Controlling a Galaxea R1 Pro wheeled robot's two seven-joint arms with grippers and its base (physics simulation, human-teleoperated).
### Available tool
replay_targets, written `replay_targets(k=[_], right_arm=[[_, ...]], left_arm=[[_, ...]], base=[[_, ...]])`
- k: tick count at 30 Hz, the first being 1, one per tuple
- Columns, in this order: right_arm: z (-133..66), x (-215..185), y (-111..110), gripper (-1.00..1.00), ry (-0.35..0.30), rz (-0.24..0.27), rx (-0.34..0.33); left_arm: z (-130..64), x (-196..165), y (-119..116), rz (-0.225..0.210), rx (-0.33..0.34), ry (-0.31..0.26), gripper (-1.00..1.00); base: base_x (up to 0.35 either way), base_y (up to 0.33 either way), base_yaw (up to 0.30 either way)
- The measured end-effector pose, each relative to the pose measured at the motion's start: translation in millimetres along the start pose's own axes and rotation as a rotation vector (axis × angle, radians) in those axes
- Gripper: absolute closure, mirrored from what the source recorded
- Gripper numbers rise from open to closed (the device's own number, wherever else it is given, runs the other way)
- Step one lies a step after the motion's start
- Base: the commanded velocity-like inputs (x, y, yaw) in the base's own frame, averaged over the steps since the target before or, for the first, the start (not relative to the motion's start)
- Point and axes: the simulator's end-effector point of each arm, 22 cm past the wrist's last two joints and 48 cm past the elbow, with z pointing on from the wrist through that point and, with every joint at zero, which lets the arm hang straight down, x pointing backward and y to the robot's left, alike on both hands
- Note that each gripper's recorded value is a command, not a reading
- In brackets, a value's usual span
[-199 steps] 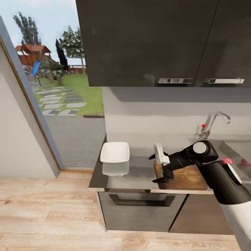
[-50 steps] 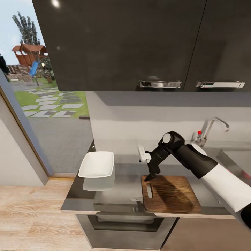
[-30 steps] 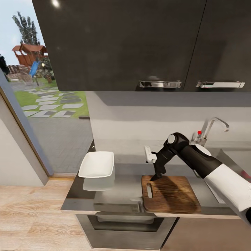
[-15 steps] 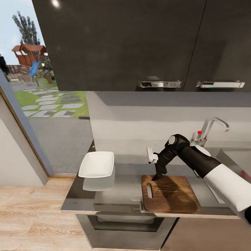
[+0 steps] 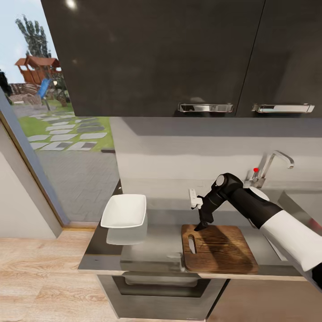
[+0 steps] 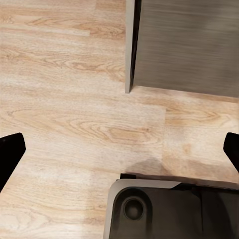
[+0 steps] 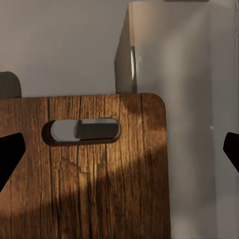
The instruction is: In the kitchen, take the Vidalia onion out of the sink, dice it on the chopping board with the paring knife, put the diced onion into the bowl on the countertop, then place both the paring knife and the chopping board into the sink.
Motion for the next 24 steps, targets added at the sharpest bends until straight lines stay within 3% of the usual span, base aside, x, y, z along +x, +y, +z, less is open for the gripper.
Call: replay_targets(k=[24], right_arm=[[13.5, 7.6, -2.6, -1.0, 0.004, 0.016, -0.011]], left_arm=[[-2.2, 7.9, 0.8, 0.002, -0.002, 0.026, -1.0]], base=[[0.077, 0.008, 0.0]])
